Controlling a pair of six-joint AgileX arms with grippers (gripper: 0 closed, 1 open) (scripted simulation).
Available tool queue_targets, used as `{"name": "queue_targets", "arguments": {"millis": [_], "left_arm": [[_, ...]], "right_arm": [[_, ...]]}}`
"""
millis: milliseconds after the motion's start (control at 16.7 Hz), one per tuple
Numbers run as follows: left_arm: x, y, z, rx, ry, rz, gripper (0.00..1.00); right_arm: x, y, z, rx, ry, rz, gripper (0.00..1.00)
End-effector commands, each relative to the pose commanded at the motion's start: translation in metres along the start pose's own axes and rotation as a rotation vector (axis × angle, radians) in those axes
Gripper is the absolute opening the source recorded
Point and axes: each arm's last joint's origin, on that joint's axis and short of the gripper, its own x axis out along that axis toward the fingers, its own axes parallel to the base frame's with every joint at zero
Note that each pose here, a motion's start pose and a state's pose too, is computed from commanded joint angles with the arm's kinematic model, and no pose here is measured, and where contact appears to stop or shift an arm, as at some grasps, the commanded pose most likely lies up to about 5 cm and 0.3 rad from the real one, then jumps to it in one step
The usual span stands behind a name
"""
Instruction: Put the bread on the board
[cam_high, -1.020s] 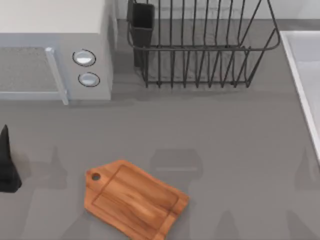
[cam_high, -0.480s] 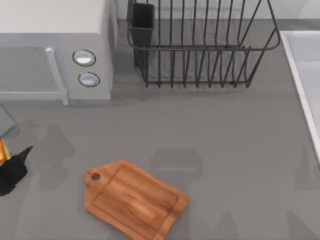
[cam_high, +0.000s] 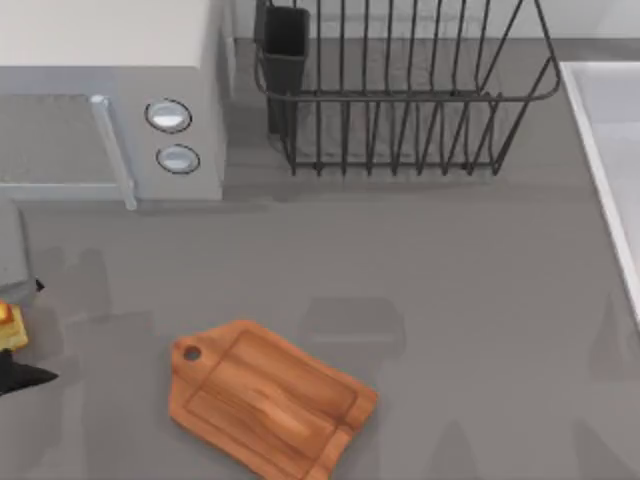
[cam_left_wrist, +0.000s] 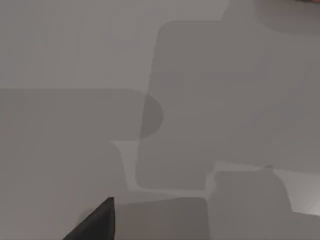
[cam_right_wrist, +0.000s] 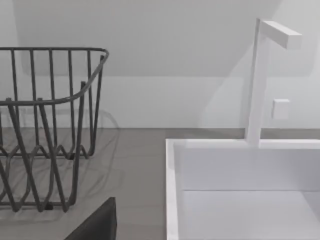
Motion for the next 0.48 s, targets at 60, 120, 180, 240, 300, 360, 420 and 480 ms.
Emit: {"name": "queue_targets", "arguments": {"millis": [60, 120, 180, 240, 300, 360, 420, 480], "left_arm": [[0.004, 0.004, -0.01, -0.035, -0.021, -0.058, 1.0], [0.007, 0.008, -0.021, -0.07, -0.049, -0.113, 1.0], [0.011, 0.013, -0.032, -0.101, -0.085, -0.163, 1.0], [0.014, 0.017, -0.044, -0.122, -0.131, -0.204, 1.0], [0.018, 0.022, -0.057, -0.136, -0.184, -0.234, 1.0], [0.02, 0.026, -0.07, -0.143, -0.243, -0.251, 1.0], [0.021, 0.029, -0.083, -0.142, -0.305, -0.251, 1.0], [0.02, 0.032, -0.096, -0.14, -0.367, -0.234, 1.0]], "right_arm": [[0.0, 0.0, 0.0, 0.0, 0.0, 0.0, 1.0], [0.0, 0.0, 0.0, 0.0, 0.0, 0.0, 1.0], [0.0, 0.0, 0.0, 0.0, 0.0, 0.0, 1.0], [0.0, 0.0, 0.0, 0.0, 0.0, 0.0, 1.0], [0.0, 0.0, 0.0, 0.0, 0.0, 0.0, 1.0], [0.0, 0.0, 0.0, 0.0, 0.0, 0.0, 1.0], [0.0, 0.0, 0.0, 0.0, 0.0, 0.0, 1.0], [0.0, 0.0, 0.0, 0.0, 0.0, 0.0, 1.0]]}}
